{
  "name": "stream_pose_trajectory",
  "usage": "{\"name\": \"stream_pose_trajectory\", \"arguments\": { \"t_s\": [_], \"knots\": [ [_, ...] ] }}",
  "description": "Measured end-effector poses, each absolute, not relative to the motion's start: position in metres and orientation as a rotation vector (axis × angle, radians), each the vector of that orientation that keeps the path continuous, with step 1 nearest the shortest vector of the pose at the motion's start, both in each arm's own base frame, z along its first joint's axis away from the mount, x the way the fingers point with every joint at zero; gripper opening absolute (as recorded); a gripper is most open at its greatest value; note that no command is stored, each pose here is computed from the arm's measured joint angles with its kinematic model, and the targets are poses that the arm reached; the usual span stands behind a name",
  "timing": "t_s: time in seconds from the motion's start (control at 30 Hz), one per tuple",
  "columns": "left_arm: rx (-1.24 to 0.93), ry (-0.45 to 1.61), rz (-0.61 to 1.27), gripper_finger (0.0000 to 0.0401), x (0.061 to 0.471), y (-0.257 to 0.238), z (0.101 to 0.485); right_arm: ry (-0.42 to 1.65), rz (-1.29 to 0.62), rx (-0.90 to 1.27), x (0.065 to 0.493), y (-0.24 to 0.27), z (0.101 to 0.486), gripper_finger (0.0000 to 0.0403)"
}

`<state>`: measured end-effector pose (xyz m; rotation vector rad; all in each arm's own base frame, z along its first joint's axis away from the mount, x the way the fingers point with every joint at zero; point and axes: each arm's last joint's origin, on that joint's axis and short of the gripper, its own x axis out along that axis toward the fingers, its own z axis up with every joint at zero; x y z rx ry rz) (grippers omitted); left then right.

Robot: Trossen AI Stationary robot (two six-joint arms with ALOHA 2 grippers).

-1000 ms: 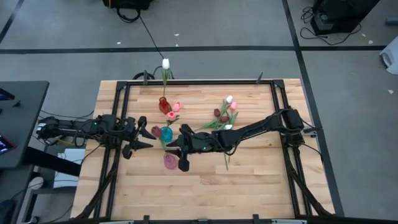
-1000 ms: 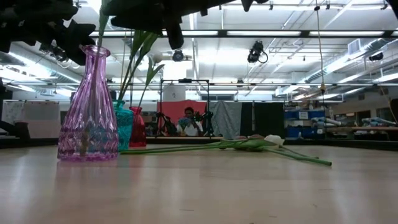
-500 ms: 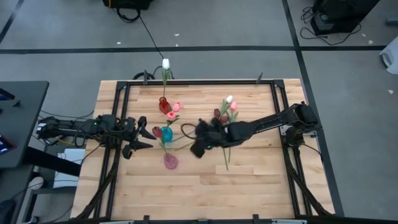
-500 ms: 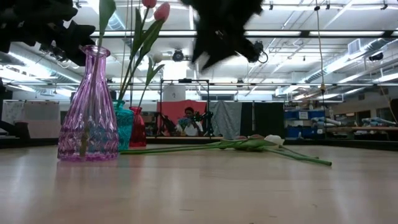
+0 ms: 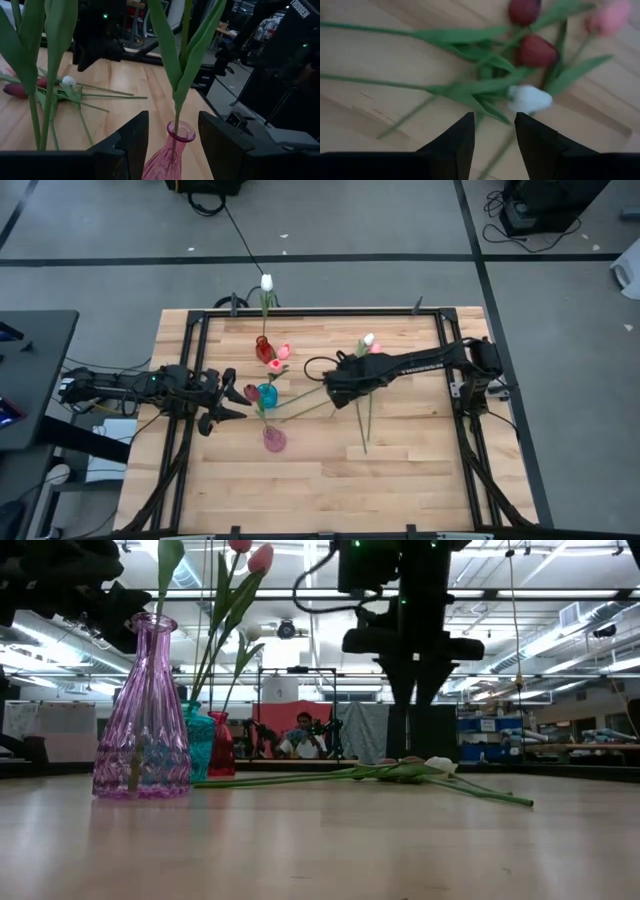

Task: Sort flowers into vase by color
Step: Put the pink flower into the blue vase

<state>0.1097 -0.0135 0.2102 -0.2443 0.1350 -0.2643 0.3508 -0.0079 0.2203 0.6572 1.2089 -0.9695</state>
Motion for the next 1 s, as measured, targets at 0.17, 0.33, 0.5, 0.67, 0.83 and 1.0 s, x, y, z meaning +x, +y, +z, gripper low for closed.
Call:
{"name": "stream_pose_trajectory", "arguments": {
  "t_s": [0.17,0.33,0.5,0.67,0.83,1.0],
  "knots": [
    [-0.243,0.135,-0.264,0.0176,0.110,-0.013,0.210,1.370,-1.014,0.722,0.333,-0.020,0.196,0.0153],
    [-0.242,0.135,-0.264,0.0176,0.110,-0.013,0.210,1.453,-1.005,0.786,0.322,-0.023,0.178,0.0153],
    [-0.242,0.135,-0.262,0.0176,0.110,-0.013,0.210,1.436,-1.021,0.770,0.317,-0.026,0.166,0.0153],
    [-0.242,0.135,-0.261,0.0176,0.110,-0.013,0.210,1.388,-1.033,0.780,0.314,-0.036,0.153,0.0153],
    [-0.242,0.136,-0.261,0.0176,0.110,-0.013,0.210,1.338,-1.016,0.798,0.313,-0.045,0.143,0.0152],
    [-0.245,0.146,-0.260,0.0176,0.110,-0.013,0.209,1.335,-1.040,0.804,0.308,-0.052,0.138,0.0133]
  ]
}}
